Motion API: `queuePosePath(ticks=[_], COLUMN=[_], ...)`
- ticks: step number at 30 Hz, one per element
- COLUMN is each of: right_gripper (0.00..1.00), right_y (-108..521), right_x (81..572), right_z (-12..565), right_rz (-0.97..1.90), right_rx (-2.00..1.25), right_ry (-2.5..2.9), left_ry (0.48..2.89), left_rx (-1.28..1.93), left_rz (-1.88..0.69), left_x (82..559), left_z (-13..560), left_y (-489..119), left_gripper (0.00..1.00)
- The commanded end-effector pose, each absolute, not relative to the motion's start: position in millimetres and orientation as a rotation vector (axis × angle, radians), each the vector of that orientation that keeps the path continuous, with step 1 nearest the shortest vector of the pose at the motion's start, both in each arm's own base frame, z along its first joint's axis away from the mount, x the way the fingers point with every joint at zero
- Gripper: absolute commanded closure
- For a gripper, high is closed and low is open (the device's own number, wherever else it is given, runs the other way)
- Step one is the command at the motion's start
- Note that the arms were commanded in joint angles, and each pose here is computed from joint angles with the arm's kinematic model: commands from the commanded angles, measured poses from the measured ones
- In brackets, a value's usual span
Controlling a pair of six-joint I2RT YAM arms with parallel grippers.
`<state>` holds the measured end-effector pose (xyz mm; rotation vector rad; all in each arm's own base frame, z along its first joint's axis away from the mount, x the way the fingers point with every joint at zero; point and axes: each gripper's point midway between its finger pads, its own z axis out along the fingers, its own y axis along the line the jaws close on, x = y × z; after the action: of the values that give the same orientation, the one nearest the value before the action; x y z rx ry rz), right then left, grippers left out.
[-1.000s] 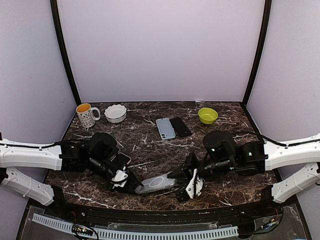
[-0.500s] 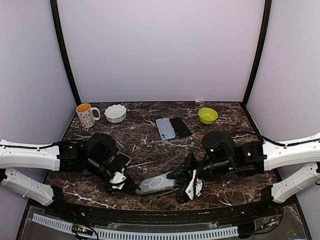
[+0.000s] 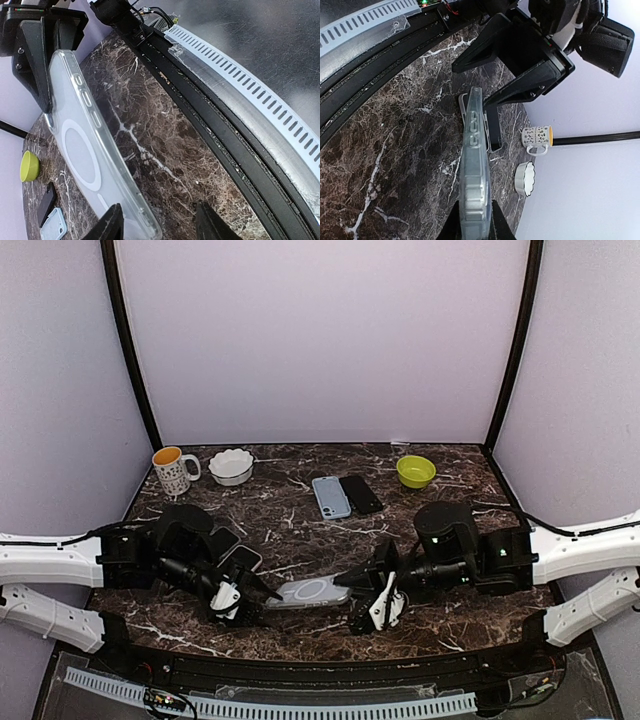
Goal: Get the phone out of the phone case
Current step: Remove the top left corner of the phone case.
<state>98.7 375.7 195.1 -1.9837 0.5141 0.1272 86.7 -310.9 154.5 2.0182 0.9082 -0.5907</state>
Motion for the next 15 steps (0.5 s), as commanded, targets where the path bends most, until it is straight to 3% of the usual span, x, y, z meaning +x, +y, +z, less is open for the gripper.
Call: queuePosePath(ticks=[1, 15], right_gripper=[1.00, 1.00], right_y=[379, 382], right_x=[109, 100], right_z=[245, 257], right_rz=[0.112, 0.164], right_rx=[-1.775, -1.736], right_ry=[0.532, 0.488], left_ry=[0.890, 0.857], left_rx=[2.018, 2.023], left_rz=[-0.569, -0.518], left_x=[84, 91], left_z=[153, 147], left_y=[-306, -310], left_gripper=[0.49, 0.68])
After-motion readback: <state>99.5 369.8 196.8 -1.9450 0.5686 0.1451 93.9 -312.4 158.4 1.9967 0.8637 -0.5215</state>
